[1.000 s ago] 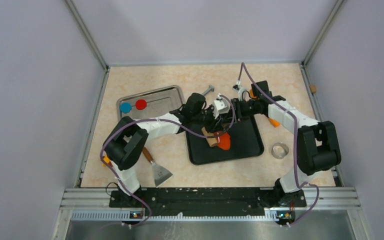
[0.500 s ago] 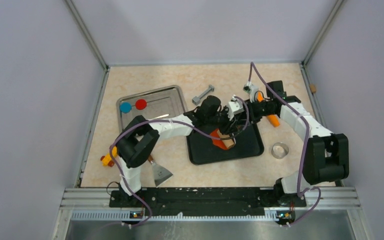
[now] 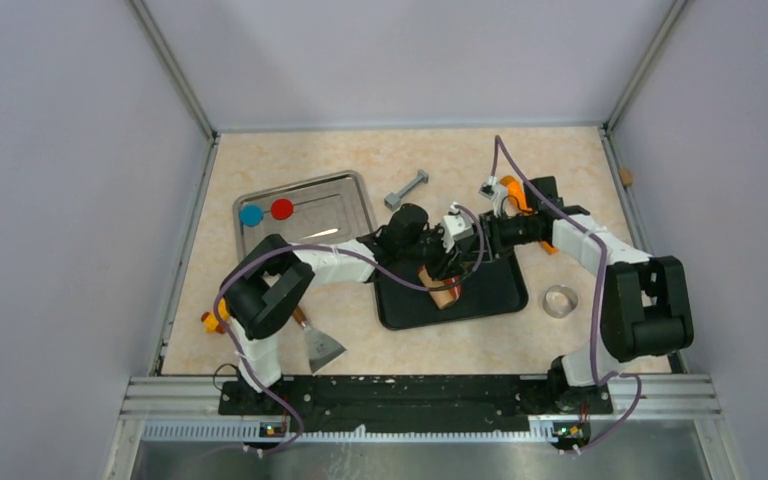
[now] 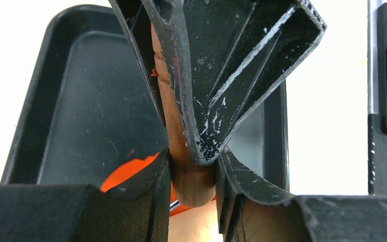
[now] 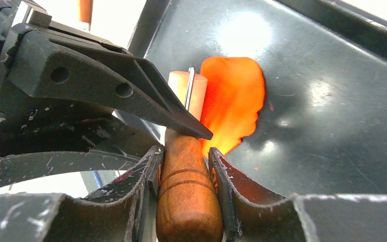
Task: Roll out the dumpling wrappers from the dough
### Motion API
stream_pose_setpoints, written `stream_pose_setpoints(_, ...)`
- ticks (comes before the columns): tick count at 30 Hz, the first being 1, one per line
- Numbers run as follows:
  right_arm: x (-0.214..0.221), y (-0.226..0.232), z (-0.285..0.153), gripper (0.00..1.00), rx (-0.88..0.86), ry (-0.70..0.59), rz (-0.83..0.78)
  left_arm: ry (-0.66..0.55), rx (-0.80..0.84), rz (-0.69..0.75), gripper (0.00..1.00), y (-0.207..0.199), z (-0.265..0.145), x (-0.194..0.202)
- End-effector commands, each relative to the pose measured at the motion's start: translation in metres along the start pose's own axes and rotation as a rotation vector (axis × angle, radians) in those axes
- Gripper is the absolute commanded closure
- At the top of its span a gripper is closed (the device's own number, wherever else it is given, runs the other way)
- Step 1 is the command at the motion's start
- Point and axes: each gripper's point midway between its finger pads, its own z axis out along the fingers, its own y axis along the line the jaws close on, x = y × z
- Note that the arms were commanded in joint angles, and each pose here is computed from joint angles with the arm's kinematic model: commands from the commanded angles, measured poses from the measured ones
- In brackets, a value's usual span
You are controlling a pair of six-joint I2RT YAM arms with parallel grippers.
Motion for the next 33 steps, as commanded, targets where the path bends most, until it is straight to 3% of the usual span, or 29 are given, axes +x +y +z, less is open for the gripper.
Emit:
stream_pose_setpoints(1, 0.034, -0.027, 0.021, 1.00, 0.087, 0.101, -0.058, 0.143, -0.035, -0.061, 1.00, 0.002, -0.017, 0.058)
stream_pose_setpoints(8, 0.018, -0.020, 0.029, 1.00, 0.061, 0.073, -0.063, 0.155, -0.051, -0.037, 1.00, 0.003, -0.034, 0.052)
stream_pose_setpoints(15, -0.068, 0.020, -0.005, 1.00, 0.016, -0.090, -0.126, -0.006, -0.042, 0.108, 1.00, 0.005, -0.050, -0.040)
stream_pose_setpoints(19, -0.083, 0.015, -0.016, 1.00, 0.036, -0.120, -0.126, -0.046, 0.028, 0.133, 1.00, 0.004, -0.037, -0.067)
stream_pose_setpoints(27, -0.067, -0.013, -0.008, 1.00, 0.101, -0.085, -0.119, -0.041, 0.091, 0.071, 1.00, 0.020, 0.000, -0.065)
stream_pose_setpoints(33, -0.042, -0.032, 0.008, 1.00, 0.113, -0.041, -0.056, 0.034, 0.099, -0.035, 1.00, 0.032, 0.010, -0.024)
